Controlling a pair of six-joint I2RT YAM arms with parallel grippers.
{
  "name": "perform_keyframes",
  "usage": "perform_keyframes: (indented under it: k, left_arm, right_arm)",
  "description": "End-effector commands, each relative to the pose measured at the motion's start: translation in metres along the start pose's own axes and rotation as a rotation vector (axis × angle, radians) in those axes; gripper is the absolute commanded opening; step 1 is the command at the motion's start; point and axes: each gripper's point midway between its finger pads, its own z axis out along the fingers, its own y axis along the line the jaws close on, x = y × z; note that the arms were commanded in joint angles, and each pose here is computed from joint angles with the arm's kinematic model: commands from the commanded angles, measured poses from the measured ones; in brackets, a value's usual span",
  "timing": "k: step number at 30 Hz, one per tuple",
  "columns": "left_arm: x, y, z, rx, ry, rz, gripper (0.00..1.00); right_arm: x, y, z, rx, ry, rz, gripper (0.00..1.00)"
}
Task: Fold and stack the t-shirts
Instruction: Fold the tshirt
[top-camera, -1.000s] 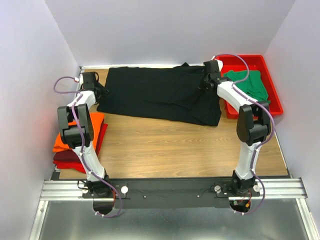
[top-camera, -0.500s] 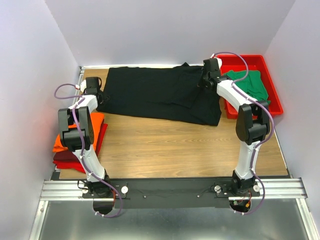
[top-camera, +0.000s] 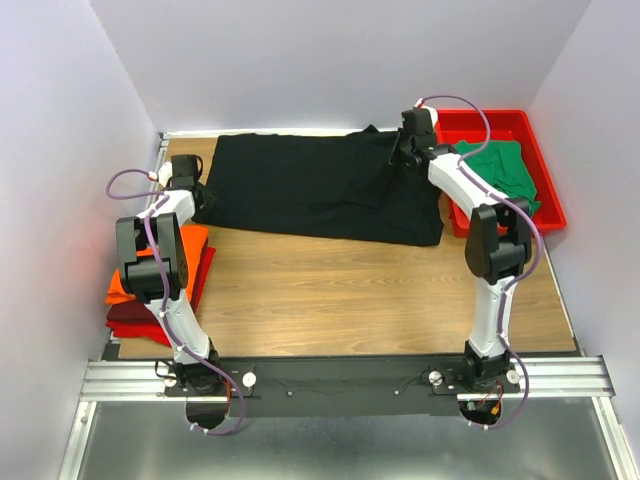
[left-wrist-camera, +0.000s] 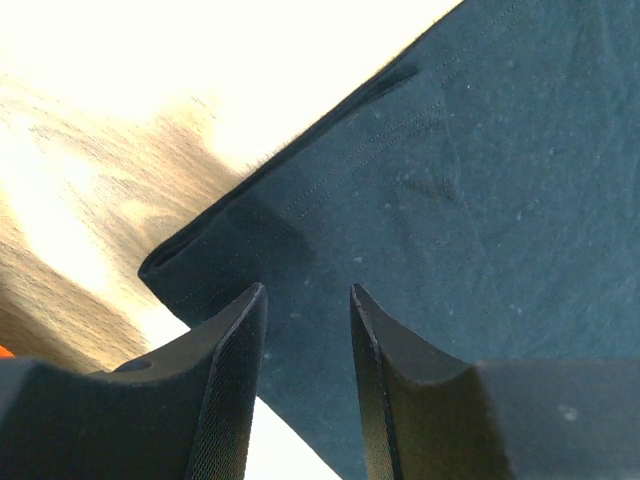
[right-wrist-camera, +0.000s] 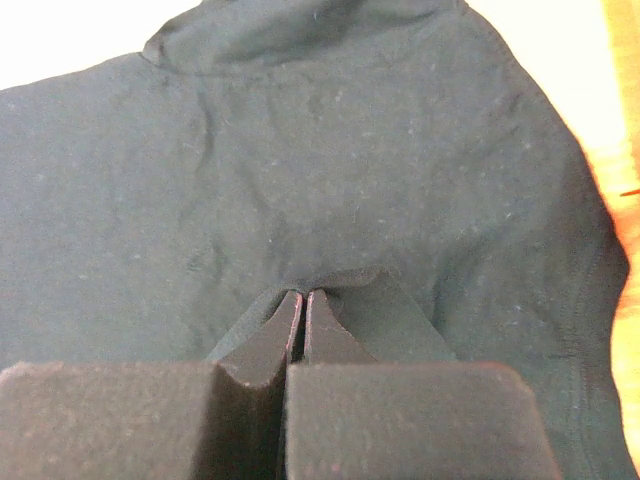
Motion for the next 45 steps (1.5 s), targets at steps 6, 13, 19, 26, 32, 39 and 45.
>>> perform_keyframes:
  k: [6, 13, 19, 26, 32, 39, 45]
  left_arm:
    - [-0.007, -0.013, -0.012, 0.051, -0.021, 0.006, 0.46]
    - [-0.024, -0.044, -0.021, 0.075, -0.08, 0.055, 0.45]
    - [-0.025, -0.048, -0.013, 0.023, -0.087, 0.069, 0.45]
    - [-0.026, -0.047, -0.012, 0.02, -0.086, 0.079, 0.45]
    - [-0.03, -0.046, -0.01, -0.001, -0.091, 0.085, 0.45]
    - [-0.037, -0.044, -0.001, -0.034, -0.1, 0.08, 0.45]
    - [-0.036, -0.042, 0.006, -0.05, -0.095, 0.079, 0.45]
  right_arm:
    - [0.038, -0.019, 0.019, 0.08, 0.074, -0.043, 0.11]
    - [0.028, -0.012, 0.007, 0.058, 0.05, -0.074, 0.6]
    - [0.045, 0.049, -0.008, -0.071, 0.064, -0.173, 0.68]
    - [0.109, 0.135, -0.004, -0.305, 0.153, -0.363, 0.64]
    - [0.14, 0.172, 0.004, -0.458, 0.206, -0.436, 0.61]
    - [0.158, 0.183, 0.017, -0.513, 0.221, -0.495, 0.61]
    - [0.172, 0.186, 0.016, -0.55, 0.253, -0.501, 0.61]
